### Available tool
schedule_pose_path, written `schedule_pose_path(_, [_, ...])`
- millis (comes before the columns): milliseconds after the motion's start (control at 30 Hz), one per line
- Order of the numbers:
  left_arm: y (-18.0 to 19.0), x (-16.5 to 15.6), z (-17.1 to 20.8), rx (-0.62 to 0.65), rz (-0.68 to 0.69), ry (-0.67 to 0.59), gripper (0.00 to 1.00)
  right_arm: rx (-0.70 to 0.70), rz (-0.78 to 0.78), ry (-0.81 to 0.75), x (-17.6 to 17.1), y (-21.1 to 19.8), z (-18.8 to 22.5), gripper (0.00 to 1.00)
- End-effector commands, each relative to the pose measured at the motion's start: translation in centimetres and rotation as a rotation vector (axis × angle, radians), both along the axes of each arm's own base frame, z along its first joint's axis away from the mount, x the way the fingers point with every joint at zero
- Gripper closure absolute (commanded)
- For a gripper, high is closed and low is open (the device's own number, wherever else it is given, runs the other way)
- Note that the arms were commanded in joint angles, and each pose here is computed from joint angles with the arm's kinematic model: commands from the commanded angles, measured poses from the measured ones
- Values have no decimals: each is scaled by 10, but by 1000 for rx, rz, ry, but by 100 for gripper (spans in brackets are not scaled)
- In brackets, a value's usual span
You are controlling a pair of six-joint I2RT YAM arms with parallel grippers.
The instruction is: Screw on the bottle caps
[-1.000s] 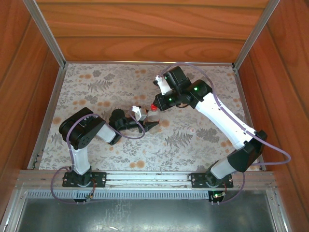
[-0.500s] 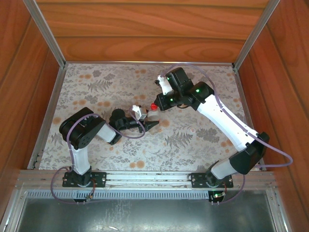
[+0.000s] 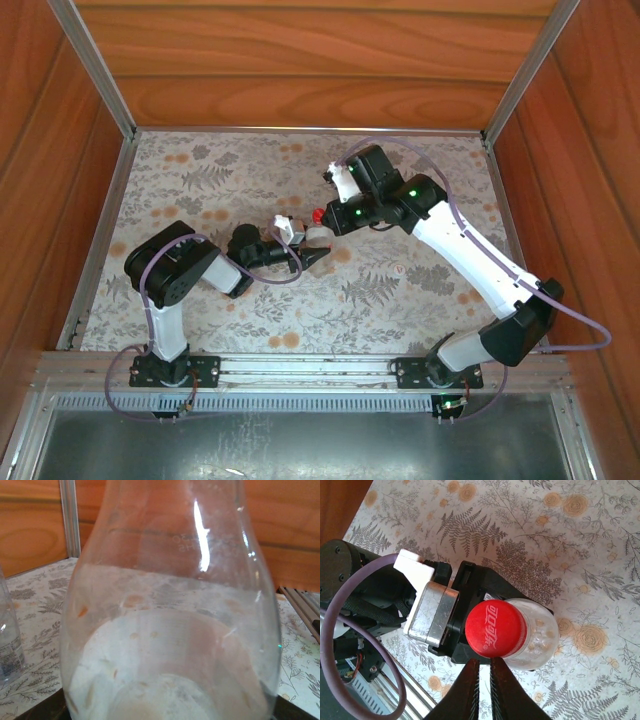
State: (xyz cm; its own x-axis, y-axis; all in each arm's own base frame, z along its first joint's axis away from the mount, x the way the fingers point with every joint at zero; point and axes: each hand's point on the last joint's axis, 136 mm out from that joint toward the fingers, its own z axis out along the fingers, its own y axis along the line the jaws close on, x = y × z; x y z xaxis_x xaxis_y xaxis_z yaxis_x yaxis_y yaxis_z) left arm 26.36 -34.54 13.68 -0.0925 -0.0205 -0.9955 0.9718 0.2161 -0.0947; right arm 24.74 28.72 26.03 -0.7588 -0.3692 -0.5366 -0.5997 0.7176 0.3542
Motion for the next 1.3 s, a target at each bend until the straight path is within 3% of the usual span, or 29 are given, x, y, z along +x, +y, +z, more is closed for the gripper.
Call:
schedule_pose_path(0, [-2, -2, -15, 31, -14, 44, 43, 24, -16, -19, -2, -4, 12, 78])
schedule_pose_path(100, [-2, -3, -16, 33, -15, 39, 43, 37, -33, -38, 5, -4, 18, 71])
schedule_pose_path(367, [-2, -3, -16, 35, -16, 32, 43, 39, -42, -40, 20, -3, 19, 68])
schedule_pose_path(733, [-2, -4, -15, 34, -22, 31, 43, 49, -9, -1, 28, 8, 11, 75])
schedule_pose_path(1267, [-1, -1, -16, 23, -15, 83, 43, 64, 4, 76, 8, 4, -2, 84])
